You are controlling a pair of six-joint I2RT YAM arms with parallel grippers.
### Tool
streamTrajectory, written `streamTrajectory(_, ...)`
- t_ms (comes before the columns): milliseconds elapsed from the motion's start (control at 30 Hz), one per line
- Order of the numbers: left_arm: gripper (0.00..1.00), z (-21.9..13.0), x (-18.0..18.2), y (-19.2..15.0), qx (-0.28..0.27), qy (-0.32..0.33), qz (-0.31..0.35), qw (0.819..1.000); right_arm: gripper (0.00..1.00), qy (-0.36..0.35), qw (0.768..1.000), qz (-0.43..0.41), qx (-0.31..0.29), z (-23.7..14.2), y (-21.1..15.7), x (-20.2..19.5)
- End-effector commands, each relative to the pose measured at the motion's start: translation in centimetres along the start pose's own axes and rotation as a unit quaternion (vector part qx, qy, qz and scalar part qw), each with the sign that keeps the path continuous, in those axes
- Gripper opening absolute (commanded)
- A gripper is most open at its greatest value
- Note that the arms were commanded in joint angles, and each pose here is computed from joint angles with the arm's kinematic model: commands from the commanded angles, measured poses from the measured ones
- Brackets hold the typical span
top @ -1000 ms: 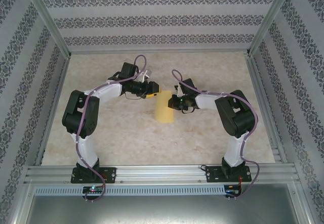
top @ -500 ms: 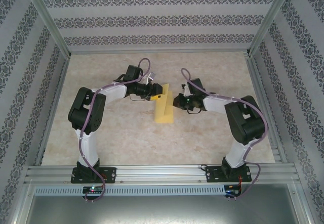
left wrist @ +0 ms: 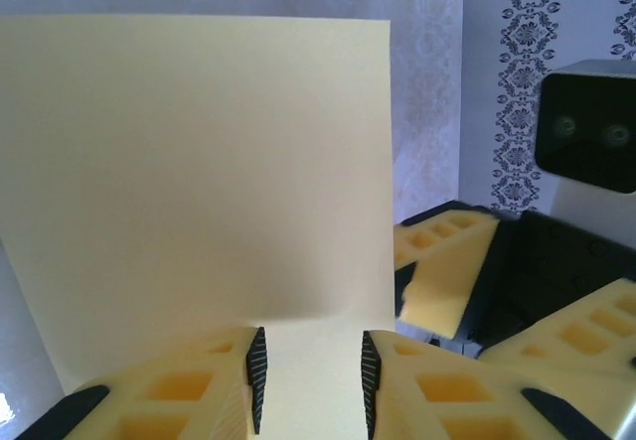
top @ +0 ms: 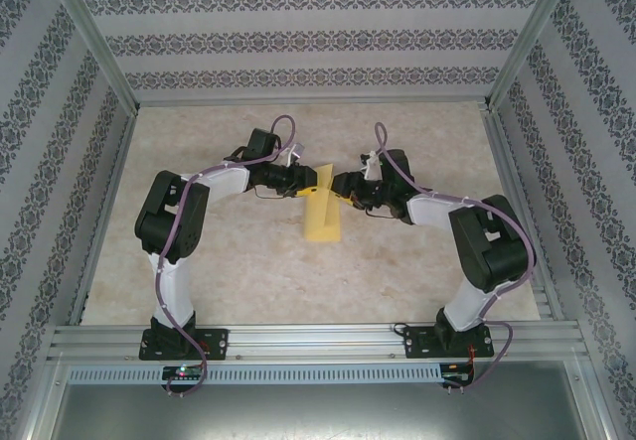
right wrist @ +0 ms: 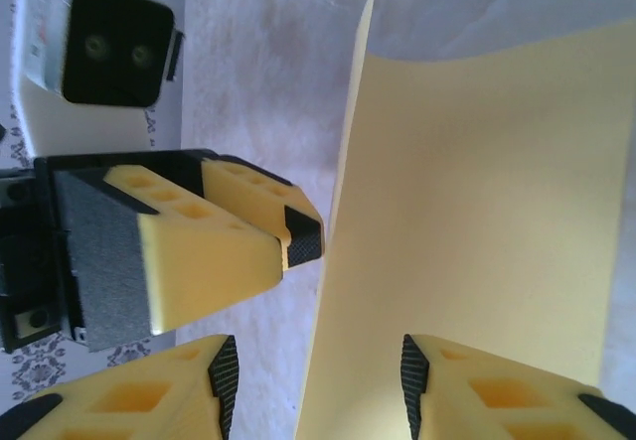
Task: Fold a paper plane with a square sheet of paper (fold left side to right side)
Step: First fold in half a square sheet of paper at the center of the table.
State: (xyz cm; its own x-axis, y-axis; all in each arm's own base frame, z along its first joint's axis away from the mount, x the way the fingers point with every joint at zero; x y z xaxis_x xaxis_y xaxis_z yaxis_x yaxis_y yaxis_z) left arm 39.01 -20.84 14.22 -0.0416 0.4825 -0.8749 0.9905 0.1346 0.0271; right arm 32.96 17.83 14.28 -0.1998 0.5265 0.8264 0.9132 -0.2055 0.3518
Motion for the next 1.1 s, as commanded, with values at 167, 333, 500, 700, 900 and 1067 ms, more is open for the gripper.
streamTrajectory(167,0.34,0.6,-0.6,0.3,0.001,-0.001,0.019,1.000,0.31,0.019,1.000,0.008,0.018,2.0,-0.2,0.5)
streamTrajectory(333,0.36,-0.2,-1.0,0.0,-0.016,0.014,0.031,0.999,0.05,-0.018,0.999,0.000,0.030,2.1,-0.4,-0.4)
streamTrajectory(500,0.43,-1.9,-1.5,-1.2,-0.045,0.049,0.044,0.997,0.04,-0.069,0.996,-0.012,0.048,2.4,-0.5,-1.6)
streamTrajectory(700,0.44,-3.1,-0.2,-2.7,-0.065,0.120,0.030,0.990,0.05,-0.114,0.992,-0.013,0.061,2.8,-0.8,-2.9)
streamTrajectory(900,0.48,-1.3,1.2,-3.1,-0.040,0.151,0.017,0.988,0.05,-0.137,0.988,-0.009,0.065,2.8,-1.2,-3.9)
streamTrajectory(1067,0.48,0.7,1.3,-2.8,-0.025,0.171,0.022,0.985,0.06,-0.139,0.988,-0.010,0.067,3.0,-1.3,-4.0)
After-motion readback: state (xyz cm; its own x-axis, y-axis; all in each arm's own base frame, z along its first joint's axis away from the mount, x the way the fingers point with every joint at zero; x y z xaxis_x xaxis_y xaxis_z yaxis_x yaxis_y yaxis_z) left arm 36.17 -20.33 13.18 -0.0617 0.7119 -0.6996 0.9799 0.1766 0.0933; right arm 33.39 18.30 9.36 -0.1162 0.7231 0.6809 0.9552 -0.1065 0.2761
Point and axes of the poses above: each hand's point on the last joint's axis, 136 mm out from that joint toward the fingers, its own z axis out along the fingers, its own x axis along the line the jaws close on, y = z × x, the point moved 9 cm from there along -z, back along the fingers, and after that the axes turned 9 degrees about -z, right-handed, at the moved point
